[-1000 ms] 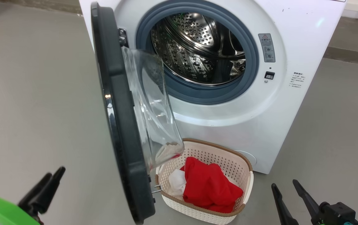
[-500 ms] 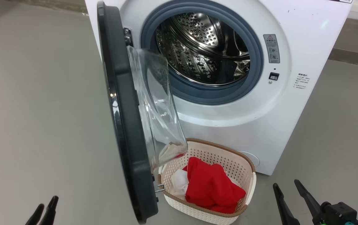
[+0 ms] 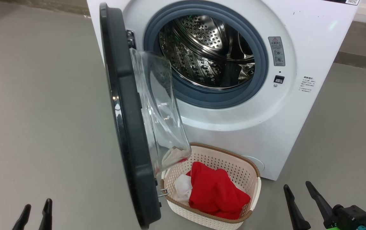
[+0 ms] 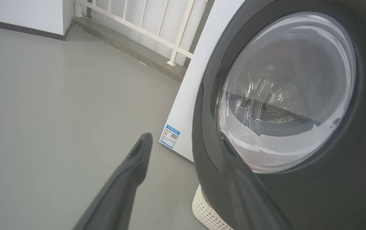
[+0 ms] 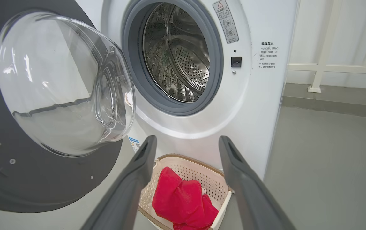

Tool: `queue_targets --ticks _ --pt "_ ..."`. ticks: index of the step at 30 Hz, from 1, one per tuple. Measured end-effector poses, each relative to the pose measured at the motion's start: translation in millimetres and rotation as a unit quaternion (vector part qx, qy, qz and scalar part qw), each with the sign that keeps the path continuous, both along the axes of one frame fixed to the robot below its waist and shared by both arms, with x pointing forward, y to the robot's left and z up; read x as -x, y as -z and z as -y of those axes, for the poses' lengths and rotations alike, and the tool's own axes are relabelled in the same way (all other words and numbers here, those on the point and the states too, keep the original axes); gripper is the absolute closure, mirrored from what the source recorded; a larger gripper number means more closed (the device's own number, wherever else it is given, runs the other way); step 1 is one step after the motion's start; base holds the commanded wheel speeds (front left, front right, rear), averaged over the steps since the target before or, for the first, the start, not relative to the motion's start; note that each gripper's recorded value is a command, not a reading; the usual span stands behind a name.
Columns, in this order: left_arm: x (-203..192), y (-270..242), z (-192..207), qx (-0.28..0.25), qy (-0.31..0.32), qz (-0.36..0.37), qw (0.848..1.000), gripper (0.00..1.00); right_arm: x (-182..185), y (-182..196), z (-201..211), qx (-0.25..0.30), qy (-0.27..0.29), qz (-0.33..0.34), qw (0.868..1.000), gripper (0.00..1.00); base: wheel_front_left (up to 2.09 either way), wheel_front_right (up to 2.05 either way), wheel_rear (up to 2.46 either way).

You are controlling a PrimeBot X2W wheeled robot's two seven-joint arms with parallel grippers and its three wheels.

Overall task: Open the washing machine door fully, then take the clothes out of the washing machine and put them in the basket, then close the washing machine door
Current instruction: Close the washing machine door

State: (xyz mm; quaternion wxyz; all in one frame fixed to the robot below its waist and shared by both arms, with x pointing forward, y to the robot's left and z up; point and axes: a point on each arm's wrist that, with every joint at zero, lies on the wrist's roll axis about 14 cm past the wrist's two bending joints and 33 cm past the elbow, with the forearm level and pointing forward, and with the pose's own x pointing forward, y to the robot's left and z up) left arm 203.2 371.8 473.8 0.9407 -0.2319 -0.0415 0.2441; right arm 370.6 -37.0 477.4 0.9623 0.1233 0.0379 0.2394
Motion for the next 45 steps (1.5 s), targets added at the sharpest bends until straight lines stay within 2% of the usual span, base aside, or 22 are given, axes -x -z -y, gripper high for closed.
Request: queue_targets --ticks 9,13,34,35,36,37,38,40,43,45 --pt "2 -16 18 -0.128 0.003 -0.026 0.991 0.00 -3 -9 5 -0.005 0.010 0.012 1.000 0.00 0.00 0.00 0.00" --pt "2 -18 33 -0.165 0.006 -0.041 0.985 0.00 -5 -12 8 -0.007 0.015 0.017 1.000 0.00 0.00 0.00 0.00" --pt "4 -20 38 -0.171 -0.001 -0.038 0.985 0.00 -3 -12 11 -0.007 0.020 0.017 1.000 0.00 0.00 0.00 0.00" --pt "3 -21 39 -0.165 -0.001 -0.031 0.986 0.10 -2 -11 11 -0.007 0.019 0.017 1.000 0.00 0.00 0.00 0.00" --pt "2 -22 40 -0.163 0.001 -0.028 0.986 0.10 -2 -11 11 -0.006 0.019 0.016 1.000 0.00 0.00 0.00 0.00" --pt "1 -23 41 -0.160 0.004 -0.025 0.987 0.24 -1 -10 12 -0.006 0.019 0.014 1.000 0.00 0.00 0.00 0.00" --pt "-1 -24 42 -0.156 0.006 -0.021 0.987 0.53 0 -8 12 -0.005 0.020 0.012 1.000 0.00 0.00 0.00 0.00" --pt "-4 -27 44 -0.150 0.009 -0.011 0.989 0.75 2 -6 12 -0.005 0.020 0.009 1.000 0.00 0.00 0.00 0.00" --pt "-12 -39 40 -0.140 0.009 0.016 0.990 0.98 3 -6 13 -0.007 0.022 0.007 1.000 0.00 0.00 0.00 0.00" --pt "-15 -43 40 -0.135 0.011 0.026 0.990 1.00 3 -5 13 -0.007 0.022 0.007 1.000 0.00 0.00 0.00 0.00"
